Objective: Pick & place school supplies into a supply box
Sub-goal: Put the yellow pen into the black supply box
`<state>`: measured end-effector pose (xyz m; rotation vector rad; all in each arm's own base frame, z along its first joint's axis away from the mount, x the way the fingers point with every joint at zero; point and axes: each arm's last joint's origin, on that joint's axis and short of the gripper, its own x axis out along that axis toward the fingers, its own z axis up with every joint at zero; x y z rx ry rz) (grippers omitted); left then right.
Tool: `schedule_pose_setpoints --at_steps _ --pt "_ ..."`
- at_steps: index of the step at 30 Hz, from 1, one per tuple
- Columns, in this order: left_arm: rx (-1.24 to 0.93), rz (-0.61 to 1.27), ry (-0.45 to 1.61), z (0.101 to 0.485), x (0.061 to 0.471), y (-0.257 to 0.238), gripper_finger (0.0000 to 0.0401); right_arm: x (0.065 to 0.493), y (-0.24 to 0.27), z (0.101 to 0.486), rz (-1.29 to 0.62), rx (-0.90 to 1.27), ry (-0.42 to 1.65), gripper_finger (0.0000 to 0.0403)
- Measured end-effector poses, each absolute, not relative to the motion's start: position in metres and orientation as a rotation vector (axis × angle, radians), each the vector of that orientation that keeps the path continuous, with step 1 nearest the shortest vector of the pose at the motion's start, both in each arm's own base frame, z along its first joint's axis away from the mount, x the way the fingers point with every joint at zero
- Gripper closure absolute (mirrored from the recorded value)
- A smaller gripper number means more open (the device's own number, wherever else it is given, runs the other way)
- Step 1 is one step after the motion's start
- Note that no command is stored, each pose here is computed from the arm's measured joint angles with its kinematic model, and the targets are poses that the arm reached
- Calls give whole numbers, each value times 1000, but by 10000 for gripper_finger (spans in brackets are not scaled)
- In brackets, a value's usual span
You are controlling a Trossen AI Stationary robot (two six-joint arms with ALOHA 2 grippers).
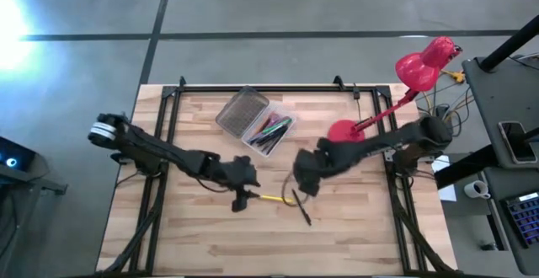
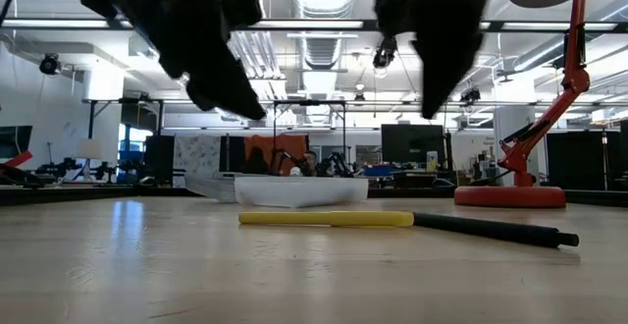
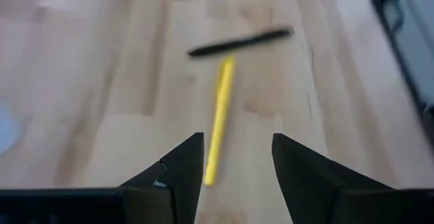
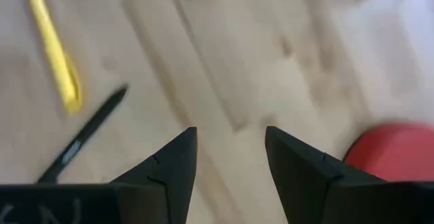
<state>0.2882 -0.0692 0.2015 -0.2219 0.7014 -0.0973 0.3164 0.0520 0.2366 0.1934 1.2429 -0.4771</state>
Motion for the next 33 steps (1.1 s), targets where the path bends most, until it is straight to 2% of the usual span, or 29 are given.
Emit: schedule_pose_setpoints --at_steps 6,16,26,29,33 --pt "-95 -163 810 173 318 -88 242 287 94 215 -521 243 1283 234" --pt "17 -202 845 154 362 -101 242 256 134 197 -599 318 1302 234" --pt "51 -138 956 127 370 -98 244 249 143 194 -639 373 1281 236" --pt "49 -136 973 123 369 -97 266 249 143 194 -639 373 1279 236" --pt "43 -143 976 124 369 -96 340 250 143 194 -632 363 1274 238"
